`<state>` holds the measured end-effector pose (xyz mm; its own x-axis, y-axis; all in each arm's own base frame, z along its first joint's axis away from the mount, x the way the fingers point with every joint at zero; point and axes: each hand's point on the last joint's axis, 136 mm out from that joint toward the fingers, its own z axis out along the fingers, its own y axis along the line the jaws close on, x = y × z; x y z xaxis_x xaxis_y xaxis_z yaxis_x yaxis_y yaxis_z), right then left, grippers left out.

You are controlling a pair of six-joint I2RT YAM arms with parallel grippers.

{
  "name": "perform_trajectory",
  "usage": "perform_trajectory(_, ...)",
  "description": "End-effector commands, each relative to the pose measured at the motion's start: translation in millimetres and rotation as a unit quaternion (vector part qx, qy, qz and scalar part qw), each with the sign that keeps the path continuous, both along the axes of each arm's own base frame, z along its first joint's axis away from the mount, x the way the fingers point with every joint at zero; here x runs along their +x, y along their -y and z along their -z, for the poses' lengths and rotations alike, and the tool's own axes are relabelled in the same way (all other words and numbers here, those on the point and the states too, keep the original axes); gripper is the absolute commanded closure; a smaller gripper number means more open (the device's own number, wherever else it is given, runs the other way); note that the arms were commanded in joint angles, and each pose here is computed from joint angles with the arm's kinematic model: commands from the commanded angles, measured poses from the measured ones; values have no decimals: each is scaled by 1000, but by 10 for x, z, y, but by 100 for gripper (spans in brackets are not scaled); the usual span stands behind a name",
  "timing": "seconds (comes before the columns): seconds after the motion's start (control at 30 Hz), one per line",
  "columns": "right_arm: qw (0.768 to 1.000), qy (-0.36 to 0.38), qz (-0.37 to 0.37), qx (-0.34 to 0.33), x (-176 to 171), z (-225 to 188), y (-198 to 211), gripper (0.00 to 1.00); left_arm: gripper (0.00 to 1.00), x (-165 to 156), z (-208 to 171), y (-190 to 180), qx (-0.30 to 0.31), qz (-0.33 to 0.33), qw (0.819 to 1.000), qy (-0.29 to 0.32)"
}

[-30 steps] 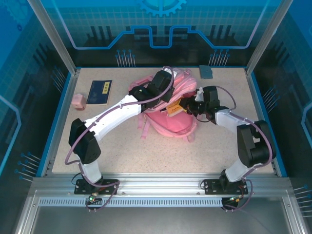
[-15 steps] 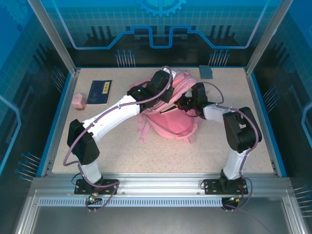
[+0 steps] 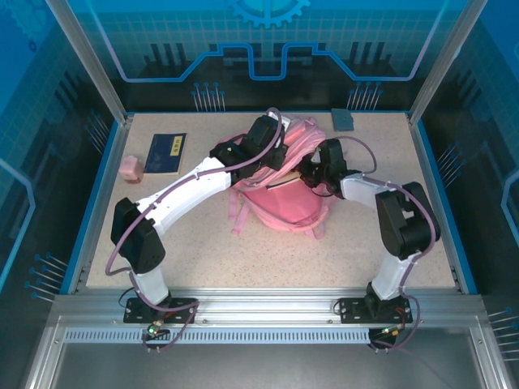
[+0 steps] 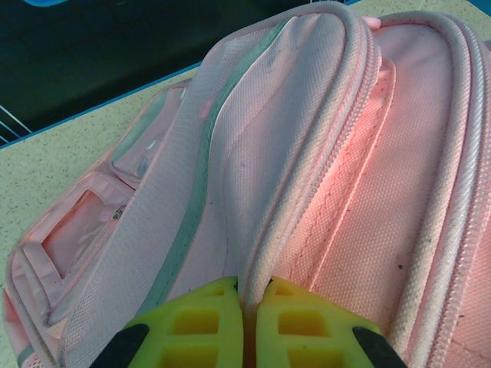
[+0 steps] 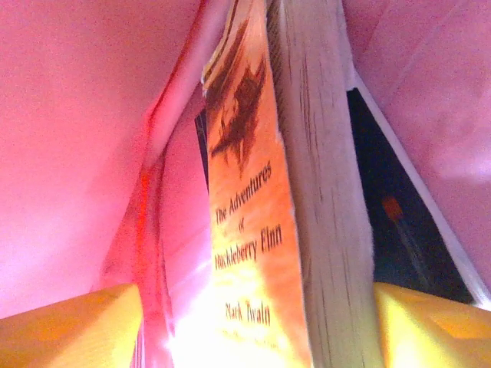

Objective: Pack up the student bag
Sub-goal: Place the book in the student bag, then close the student bag at the top-center of the table.

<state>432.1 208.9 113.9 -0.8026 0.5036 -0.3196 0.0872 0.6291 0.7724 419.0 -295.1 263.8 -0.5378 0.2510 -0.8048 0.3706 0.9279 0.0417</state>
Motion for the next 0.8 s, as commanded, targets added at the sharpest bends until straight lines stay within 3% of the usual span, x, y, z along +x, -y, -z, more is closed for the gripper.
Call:
perform_trajectory(0.0,999,-6,3,-41,-303,-124,171,20,97,43,-393,-57,-53,-13,998,40)
perform_trajectory(0.27,984,-34,61,-164,-924,-106,784,14,96,55,-97,-58,-58,-5,998,2)
perform_trajectory(0.5,957,-25,127,-259,-1172,-316,1299,9,88,-177,316,-3,-76,33,994,-69)
perform_trajectory(0.57,952,-10,138,-273,-1187,-460,1377,8,80,-269,432,0,-90,41,991,-94)
perform_trajectory(0.77,967,60,90,-231,-1084,-979,1097,6,35,-429,557,-192,-154,13,977,-148)
